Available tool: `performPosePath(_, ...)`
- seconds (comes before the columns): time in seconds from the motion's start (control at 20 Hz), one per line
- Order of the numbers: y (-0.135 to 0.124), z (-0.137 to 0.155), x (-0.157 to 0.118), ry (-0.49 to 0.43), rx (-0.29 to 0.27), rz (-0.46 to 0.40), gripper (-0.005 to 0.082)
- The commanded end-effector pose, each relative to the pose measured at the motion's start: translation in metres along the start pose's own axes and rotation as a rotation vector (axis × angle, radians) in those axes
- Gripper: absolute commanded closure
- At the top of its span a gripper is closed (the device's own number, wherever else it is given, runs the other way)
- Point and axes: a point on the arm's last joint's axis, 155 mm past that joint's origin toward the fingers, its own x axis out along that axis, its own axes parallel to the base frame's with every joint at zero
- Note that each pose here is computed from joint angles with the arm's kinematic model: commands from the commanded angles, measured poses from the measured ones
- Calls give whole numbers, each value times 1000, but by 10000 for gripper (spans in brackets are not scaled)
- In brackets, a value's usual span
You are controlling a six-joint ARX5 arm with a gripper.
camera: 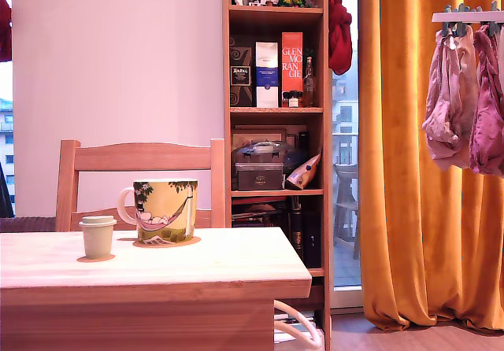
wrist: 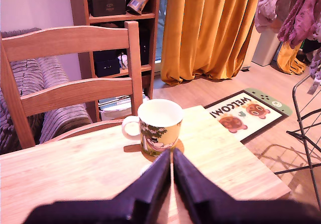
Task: Pick up the coffee capsules on the table and drop them inside the coffee cup
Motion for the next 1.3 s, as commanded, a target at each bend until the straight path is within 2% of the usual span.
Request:
performPosePath(0.0, 3, -16, 3, 53, -22, 5, 788)
performPosePath(0.7, 3, 19, 10, -80, 29, -2, 788)
performPosePath(0.8, 9, 20, 13, -93, 35, 23, 788)
performPosePath(1.25, 14, -17, 28, -79, 21, 15, 788)
